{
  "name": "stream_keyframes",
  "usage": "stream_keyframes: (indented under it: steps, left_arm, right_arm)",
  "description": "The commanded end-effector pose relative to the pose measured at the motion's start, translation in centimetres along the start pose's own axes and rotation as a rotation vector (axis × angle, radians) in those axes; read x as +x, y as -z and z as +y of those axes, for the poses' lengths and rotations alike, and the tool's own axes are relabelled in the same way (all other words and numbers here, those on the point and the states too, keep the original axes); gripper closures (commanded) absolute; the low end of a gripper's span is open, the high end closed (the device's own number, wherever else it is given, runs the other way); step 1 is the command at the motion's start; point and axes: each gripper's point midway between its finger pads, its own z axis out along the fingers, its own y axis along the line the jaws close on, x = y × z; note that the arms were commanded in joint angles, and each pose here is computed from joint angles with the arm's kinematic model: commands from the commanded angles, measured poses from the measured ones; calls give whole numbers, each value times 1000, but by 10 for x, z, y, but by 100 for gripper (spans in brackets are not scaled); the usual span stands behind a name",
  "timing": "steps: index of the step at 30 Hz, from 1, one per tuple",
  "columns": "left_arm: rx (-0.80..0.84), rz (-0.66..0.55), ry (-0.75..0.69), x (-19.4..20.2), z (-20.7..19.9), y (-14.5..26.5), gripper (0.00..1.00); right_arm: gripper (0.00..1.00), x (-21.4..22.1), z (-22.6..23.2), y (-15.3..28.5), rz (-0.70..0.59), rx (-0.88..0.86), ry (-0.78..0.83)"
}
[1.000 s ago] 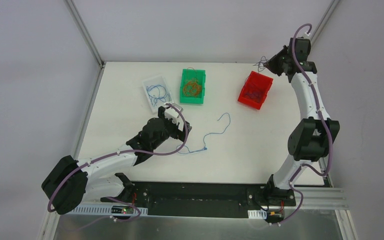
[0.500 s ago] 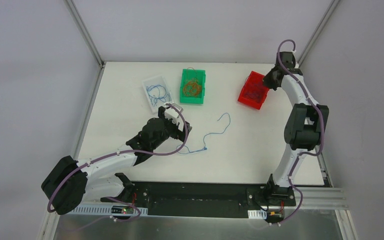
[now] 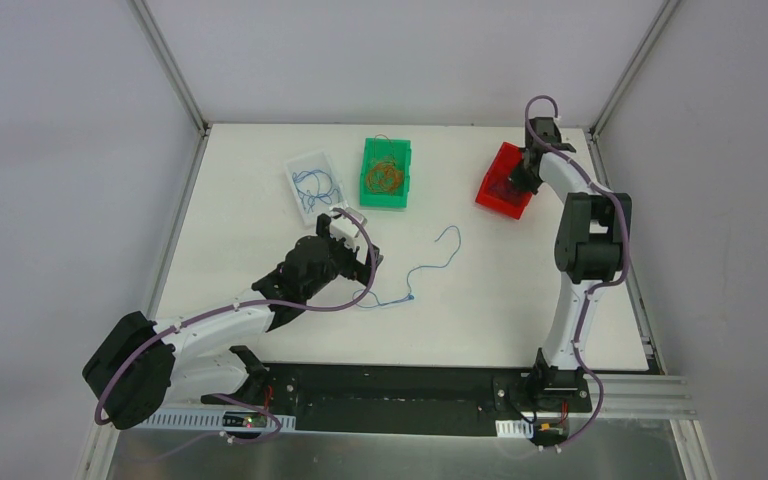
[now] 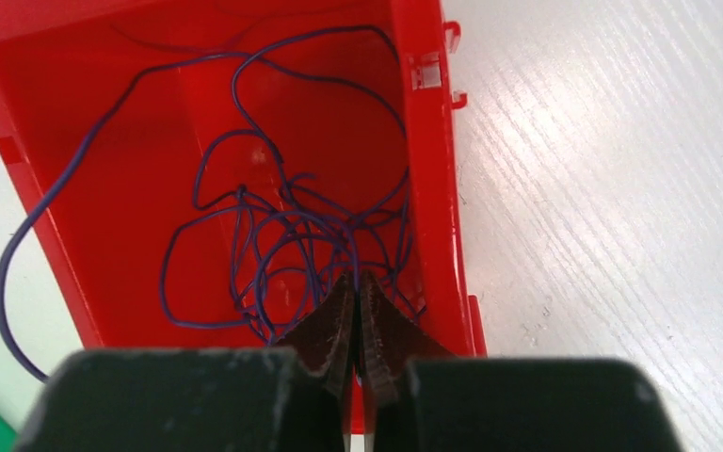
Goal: Untangle the cables
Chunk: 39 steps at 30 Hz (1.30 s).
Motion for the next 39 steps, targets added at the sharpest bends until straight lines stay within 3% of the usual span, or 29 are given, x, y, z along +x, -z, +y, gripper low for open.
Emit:
stream_keyframes:
  steps: [1,9,13,20,24,29,34,39]
  left_arm:
    - [10,-34,-13,-11,1,2,1]
    - [7,-36,-13,-12,1,3,1]
    - [2,-26,-15,-11,2,2,1]
    - [-73,-31,38,-13,13,2,1]
    - [-178,-39,146,-16,26,0,1]
    - [-219,27,159,-11,31,0,1]
    - [-231,11,290,-3,29,4,1]
    - [-201,43,378,15,21,15,1]
  right_arm:
    - [95,-22,12,21,-65,-27,7]
    - [80,-41,24,70,-150,-85,25]
    - [54,-48,32,96,-193,-125,51]
    - [31,-52,36,140,-265,-183,56]
    - [2,-43,39,156,-283,-227,58]
    - [1,-16,41,173,-299,-289,88]
    - [1,18,41,196,-338,-369,112]
    - [1,68,48,183,-342,-469,98]
